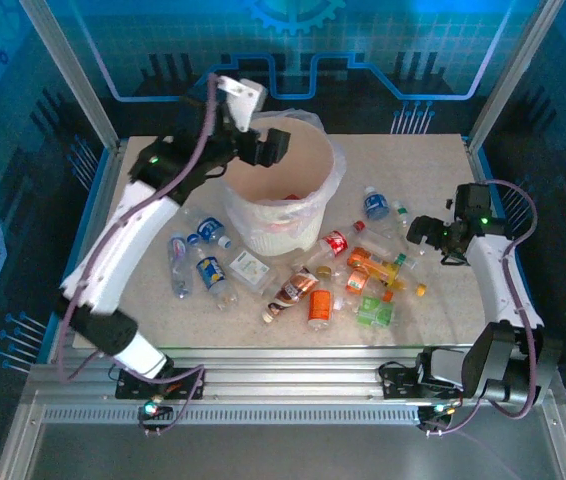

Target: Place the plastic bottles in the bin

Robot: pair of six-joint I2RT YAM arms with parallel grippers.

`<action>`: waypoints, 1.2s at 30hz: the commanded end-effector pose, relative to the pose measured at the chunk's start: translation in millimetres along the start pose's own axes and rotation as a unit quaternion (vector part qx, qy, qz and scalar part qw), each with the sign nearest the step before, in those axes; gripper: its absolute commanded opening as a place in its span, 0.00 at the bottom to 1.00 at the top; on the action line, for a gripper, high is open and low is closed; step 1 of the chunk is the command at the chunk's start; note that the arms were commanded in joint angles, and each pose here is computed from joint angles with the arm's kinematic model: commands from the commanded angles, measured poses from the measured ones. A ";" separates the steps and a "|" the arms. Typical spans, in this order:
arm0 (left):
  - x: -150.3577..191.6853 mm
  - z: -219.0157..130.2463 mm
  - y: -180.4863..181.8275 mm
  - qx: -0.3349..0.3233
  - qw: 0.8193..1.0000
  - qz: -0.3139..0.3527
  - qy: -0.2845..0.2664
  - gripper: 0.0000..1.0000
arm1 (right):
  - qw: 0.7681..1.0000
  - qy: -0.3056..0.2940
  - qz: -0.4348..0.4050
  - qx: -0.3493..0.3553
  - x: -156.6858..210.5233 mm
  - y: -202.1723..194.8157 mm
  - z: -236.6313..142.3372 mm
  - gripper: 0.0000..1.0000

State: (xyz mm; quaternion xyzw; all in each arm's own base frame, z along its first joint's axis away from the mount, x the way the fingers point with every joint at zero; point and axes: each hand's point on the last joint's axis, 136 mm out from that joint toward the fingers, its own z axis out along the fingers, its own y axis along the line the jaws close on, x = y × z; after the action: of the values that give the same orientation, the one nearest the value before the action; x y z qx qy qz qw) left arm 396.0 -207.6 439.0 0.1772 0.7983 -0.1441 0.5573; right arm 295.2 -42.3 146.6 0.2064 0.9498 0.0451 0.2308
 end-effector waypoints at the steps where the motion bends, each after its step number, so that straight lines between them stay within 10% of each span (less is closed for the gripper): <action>1: -8.5 -40.0 8.6 -0.024 0.998 -0.035 -0.051 0.99 | 1.000 -0.017 -0.001 -0.001 -4.2 -2.1 -15.1 1.00; 9: 82.9 -100.2 63.0 -0.148 0.978 -0.141 -0.030 0.99 | 0.999 -0.032 0.010 0.008 -4.0 -6.1 -22.5 1.00; 21: 289.7 -113.1 125.3 -0.283 0.894 -0.305 0.165 0.99 | 0.997 -0.066 0.038 0.009 -4.7 -9.0 -35.0 1.00; 36: 395.7 -71.3 157.4 -0.287 0.822 -0.432 0.234 0.84 | 0.996 -0.079 0.048 0.013 0.3 -12.5 -39.4 1.00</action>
State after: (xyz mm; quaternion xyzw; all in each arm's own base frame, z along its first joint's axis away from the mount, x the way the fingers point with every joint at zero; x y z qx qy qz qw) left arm 271.2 14.5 88.9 -0.3087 0.9159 -0.0579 0.2500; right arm 276.6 -48.3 182.2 0.2420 0.9222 0.0327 0.3000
